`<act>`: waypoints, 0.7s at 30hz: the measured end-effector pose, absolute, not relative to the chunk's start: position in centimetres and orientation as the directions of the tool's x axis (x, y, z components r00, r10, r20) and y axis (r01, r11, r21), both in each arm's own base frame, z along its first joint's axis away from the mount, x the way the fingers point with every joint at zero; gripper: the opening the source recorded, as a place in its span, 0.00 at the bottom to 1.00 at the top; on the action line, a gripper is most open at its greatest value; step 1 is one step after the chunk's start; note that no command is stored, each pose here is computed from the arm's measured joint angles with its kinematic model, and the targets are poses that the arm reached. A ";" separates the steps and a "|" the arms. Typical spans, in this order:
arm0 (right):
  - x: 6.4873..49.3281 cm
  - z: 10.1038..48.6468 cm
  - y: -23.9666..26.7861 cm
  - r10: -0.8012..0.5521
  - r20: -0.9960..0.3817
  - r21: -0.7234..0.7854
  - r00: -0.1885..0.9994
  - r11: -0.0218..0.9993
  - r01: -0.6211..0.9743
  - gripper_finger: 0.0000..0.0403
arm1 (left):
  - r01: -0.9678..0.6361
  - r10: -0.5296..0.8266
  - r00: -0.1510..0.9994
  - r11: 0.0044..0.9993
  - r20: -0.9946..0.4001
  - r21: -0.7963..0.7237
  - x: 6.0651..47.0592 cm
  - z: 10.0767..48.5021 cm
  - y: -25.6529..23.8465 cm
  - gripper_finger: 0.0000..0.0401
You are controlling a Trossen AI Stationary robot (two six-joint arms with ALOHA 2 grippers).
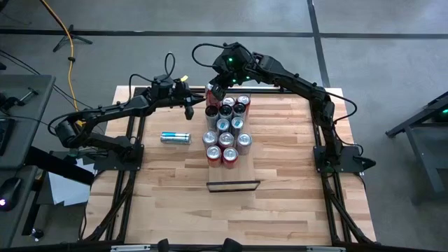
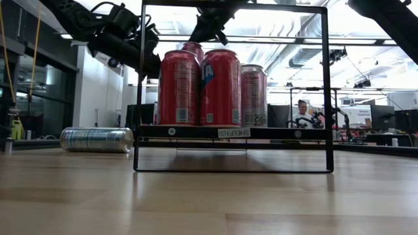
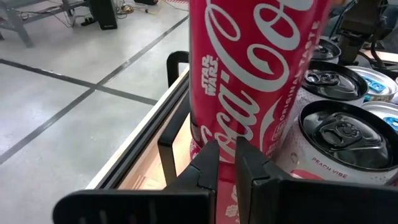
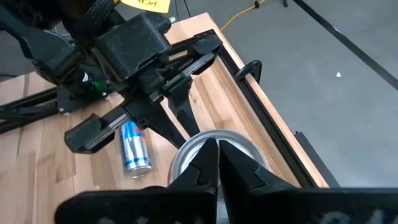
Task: Place canned beverage on shelf
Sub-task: Stack the red soda can on the top of the red soda can
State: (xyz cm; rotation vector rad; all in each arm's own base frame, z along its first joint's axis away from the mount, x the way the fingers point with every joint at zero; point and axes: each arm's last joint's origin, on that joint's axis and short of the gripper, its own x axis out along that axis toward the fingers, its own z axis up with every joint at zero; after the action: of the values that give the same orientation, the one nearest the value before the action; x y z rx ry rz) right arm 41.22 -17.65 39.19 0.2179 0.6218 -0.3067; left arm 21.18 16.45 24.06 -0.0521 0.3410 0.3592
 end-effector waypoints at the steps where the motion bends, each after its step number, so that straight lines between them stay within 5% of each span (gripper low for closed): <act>1: 41.2 39.2 -17.6 -0.213 -0.600 0.106 0.771 0.934 0.340 0.00 | -0.352 0.336 0.880 0.936 -0.337 0.012 21.2 24.1 16.5 0.00; 21: 40.3 40.9 -17.7 -0.229 -0.543 0.102 0.808 0.937 0.335 0.00 | -0.373 0.360 0.866 0.927 -0.347 0.031 20.4 24.3 16.9 0.00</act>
State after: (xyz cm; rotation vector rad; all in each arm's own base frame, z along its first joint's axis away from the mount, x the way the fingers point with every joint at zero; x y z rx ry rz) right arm 40.34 -17.68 40.93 0.1975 0.5535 -0.3037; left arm 20.38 16.87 24.26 -0.0377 0.3556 0.3841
